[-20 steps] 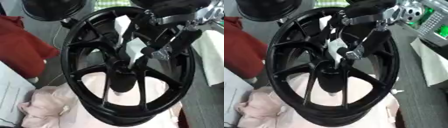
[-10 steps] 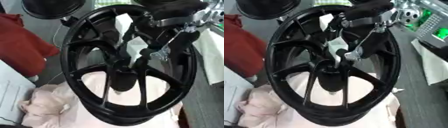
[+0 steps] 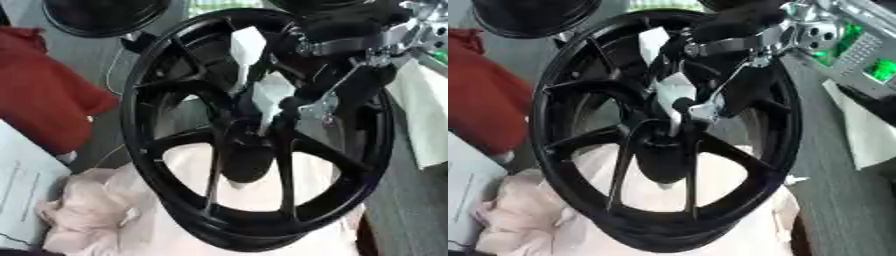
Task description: Pull the pin out of the wheel hub.
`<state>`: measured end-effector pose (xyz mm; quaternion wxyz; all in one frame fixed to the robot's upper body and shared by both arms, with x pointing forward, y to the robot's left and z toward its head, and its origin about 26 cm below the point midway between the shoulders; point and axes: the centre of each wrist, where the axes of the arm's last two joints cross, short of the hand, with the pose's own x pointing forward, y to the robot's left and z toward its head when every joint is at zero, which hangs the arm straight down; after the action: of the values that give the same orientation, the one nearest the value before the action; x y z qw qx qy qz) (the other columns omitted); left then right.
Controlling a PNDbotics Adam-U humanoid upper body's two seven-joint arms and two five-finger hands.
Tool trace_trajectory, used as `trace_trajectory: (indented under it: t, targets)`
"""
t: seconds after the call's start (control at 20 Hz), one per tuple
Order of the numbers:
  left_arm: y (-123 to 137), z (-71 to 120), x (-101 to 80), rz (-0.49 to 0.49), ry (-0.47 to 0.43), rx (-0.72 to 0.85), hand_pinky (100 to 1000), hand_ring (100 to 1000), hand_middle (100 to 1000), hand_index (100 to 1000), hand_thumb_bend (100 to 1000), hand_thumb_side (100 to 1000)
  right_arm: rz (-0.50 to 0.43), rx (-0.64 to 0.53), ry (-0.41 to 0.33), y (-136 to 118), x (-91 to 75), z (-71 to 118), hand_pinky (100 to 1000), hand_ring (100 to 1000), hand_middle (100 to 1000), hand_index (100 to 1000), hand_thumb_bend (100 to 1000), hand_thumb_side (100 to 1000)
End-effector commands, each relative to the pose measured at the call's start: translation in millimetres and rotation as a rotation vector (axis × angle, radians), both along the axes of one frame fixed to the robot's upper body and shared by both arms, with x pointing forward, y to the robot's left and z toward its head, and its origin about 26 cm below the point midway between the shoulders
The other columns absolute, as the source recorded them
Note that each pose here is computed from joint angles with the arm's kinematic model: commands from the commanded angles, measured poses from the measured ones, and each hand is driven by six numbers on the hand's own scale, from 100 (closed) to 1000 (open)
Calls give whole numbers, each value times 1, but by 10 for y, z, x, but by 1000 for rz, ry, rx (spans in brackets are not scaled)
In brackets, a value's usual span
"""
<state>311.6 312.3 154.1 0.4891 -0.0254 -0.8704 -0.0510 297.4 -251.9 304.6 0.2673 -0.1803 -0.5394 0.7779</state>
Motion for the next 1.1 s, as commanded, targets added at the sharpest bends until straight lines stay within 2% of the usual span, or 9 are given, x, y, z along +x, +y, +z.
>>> trace_trajectory:
  t: [0.05, 0.55, 0.7, 0.8, 0.95, 1.1]
  targets:
    - [33, 102, 1, -1, -27, 36, 607, 629, 529, 758, 100, 793, -17, -13, -26, -18, 16, 51, 889, 895, 765, 912, 100, 514]
    - [30, 105, 2, -7, -27, 38, 608, 629, 530, 758, 100, 793, -8, -36, -12, -21, 73, 19, 895, 915, 787, 931, 100, 541]
    - [28, 103, 3, -10, -26, 40, 608, 629, 531, 759, 100, 794, -22, -54, 4, -65, 129, -12, 897, 919, 789, 932, 100, 465]
    - [28, 102, 3, -11, -25, 42, 609, 629, 531, 759, 100, 794, -40, -55, 17, -109, 181, -32, 897, 919, 786, 933, 100, 360]
    - [29, 100, 3, -15, -24, 46, 609, 630, 531, 759, 100, 794, -54, -55, 32, -155, 244, -47, 897, 917, 783, 930, 100, 436]
    - [28, 98, 3, -18, -22, 50, 609, 630, 531, 759, 100, 795, -62, -54, 33, -193, 294, -49, 896, 914, 779, 927, 100, 463]
